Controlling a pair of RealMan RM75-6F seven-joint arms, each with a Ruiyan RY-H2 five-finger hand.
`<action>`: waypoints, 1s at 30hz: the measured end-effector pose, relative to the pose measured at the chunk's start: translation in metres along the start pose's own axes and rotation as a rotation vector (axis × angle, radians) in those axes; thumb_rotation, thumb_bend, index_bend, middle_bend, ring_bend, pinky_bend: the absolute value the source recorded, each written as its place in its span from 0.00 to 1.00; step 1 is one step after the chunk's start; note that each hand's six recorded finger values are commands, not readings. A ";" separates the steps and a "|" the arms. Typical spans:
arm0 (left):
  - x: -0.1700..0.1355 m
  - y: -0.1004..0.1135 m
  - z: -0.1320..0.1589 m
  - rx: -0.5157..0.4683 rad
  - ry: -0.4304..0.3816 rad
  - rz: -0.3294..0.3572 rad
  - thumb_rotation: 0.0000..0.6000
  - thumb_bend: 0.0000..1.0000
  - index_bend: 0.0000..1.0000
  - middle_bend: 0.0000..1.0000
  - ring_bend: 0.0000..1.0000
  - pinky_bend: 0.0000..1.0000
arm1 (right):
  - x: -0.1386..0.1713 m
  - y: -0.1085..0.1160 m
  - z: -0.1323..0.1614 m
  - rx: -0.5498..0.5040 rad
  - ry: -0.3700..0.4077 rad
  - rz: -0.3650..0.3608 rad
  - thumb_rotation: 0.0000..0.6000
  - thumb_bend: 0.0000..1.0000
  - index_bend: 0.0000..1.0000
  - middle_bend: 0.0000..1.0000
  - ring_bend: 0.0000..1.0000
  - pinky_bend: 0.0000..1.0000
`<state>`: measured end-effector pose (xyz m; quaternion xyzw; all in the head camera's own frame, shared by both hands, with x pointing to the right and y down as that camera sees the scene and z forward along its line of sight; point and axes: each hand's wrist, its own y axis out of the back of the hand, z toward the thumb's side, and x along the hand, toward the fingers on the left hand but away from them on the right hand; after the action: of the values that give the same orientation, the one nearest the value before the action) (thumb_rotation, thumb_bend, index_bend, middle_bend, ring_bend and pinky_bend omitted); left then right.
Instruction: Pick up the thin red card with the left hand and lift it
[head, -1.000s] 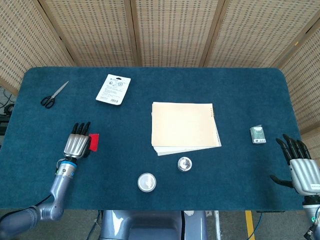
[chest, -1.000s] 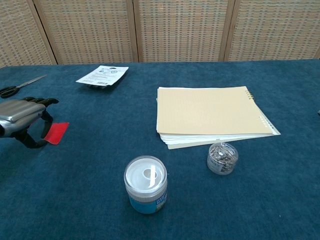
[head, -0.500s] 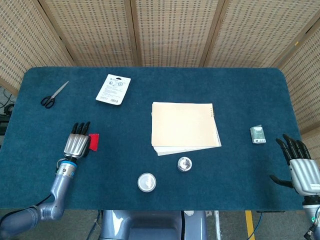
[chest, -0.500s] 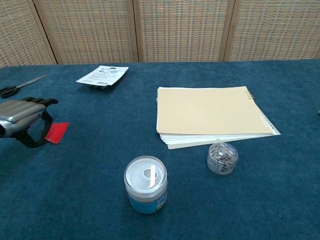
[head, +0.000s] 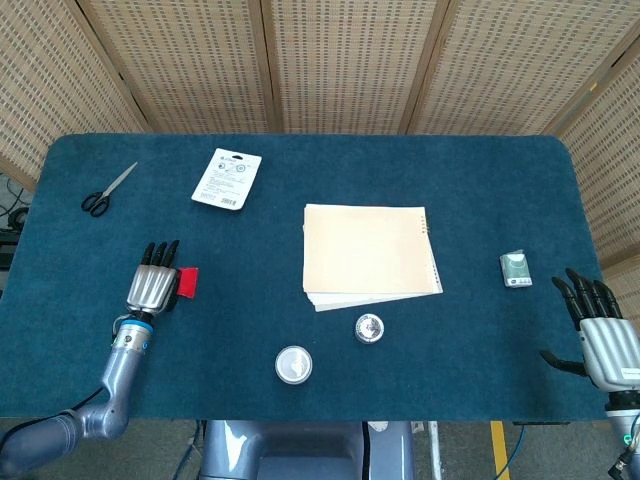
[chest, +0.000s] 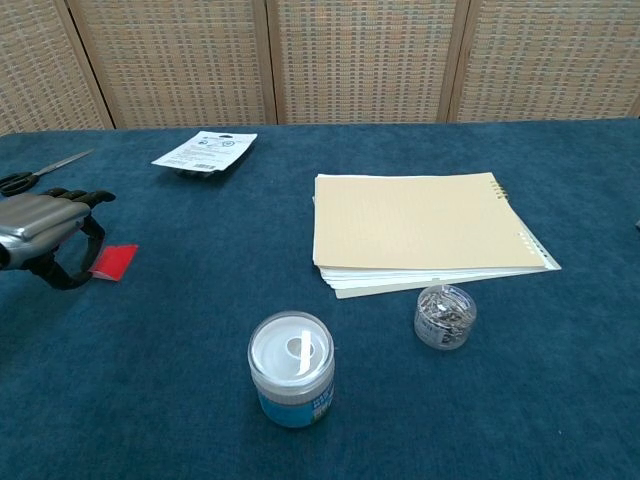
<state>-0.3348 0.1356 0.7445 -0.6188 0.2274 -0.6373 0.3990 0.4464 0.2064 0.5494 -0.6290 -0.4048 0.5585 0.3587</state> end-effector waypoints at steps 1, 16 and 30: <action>0.000 0.001 0.000 0.000 0.001 0.004 1.00 0.43 0.64 0.00 0.00 0.00 | 0.000 0.000 0.000 0.000 0.000 0.000 1.00 0.05 0.00 0.00 0.00 0.00; 0.009 0.023 -0.006 0.011 0.021 0.054 1.00 0.44 0.64 0.00 0.00 0.00 | 0.000 0.000 0.000 0.000 0.000 -0.001 1.00 0.05 0.00 0.00 0.00 0.00; 0.032 0.029 -0.020 0.020 0.077 0.053 1.00 0.44 0.64 0.00 0.00 0.00 | -0.003 -0.003 -0.001 0.009 -0.010 0.012 1.00 0.05 0.00 0.00 0.00 0.00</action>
<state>-0.3454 0.0896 0.7387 -0.5836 0.2524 -0.6522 0.4128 0.4473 0.2050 0.5539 -0.6269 -0.4001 0.5657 0.3561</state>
